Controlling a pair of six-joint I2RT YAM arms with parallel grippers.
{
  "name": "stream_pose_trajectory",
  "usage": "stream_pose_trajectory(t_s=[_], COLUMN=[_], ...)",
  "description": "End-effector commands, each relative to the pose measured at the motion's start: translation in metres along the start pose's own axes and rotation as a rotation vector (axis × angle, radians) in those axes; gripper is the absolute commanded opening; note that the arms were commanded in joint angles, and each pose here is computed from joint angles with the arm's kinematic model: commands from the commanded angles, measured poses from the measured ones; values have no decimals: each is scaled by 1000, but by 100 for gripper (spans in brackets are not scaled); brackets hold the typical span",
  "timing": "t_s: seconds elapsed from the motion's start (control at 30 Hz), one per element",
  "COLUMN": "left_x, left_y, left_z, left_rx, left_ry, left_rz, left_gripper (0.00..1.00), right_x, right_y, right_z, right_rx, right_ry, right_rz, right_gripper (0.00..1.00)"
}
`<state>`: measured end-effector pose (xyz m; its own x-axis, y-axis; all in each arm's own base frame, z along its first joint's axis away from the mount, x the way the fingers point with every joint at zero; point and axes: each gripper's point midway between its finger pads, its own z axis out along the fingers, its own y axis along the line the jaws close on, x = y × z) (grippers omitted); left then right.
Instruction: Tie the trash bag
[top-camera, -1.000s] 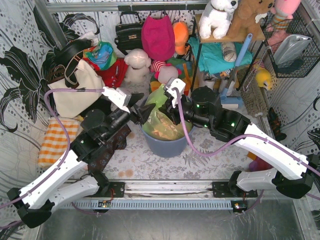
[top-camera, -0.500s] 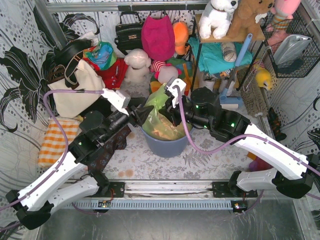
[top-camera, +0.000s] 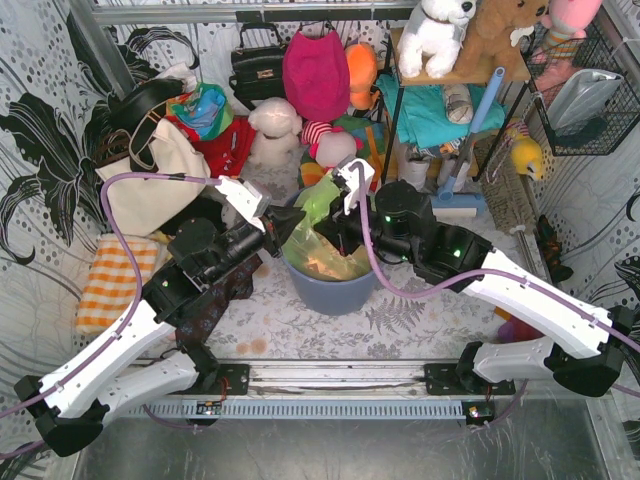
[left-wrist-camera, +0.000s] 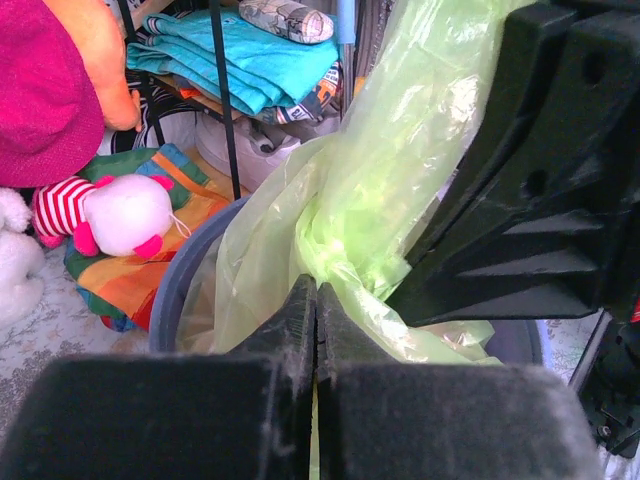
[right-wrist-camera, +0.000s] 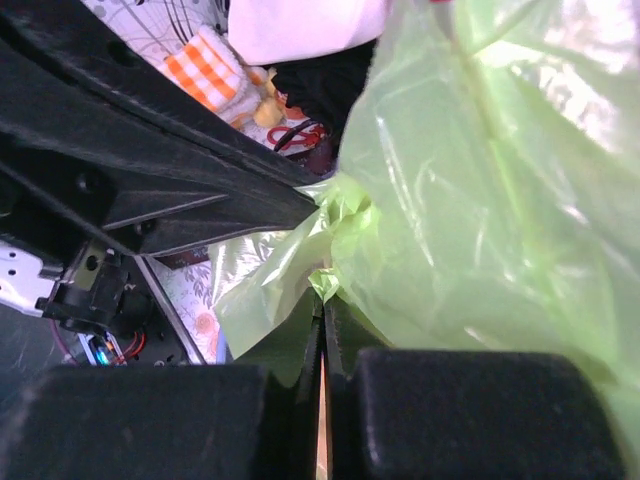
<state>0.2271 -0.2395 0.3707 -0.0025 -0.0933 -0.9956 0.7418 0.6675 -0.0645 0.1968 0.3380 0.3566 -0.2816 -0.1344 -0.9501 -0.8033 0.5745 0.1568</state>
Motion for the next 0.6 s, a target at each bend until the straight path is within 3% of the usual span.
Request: stream_pose_trajectory(t_s=[0.0,0.57], left_x=[-25,-25], left_y=[-6,-24], left_z=[-4,-14], left_rx=[34,120], left_ry=[-67,-61], left_rz=[0,-46], left_gripper=[0,0], right_x=[-9,-47], right_y=[-5,-33], right_z=[8,21], right_rx=[59,180], right_ry=[-93,-465], right_rz=[103,254], right_gripper=[0,0])
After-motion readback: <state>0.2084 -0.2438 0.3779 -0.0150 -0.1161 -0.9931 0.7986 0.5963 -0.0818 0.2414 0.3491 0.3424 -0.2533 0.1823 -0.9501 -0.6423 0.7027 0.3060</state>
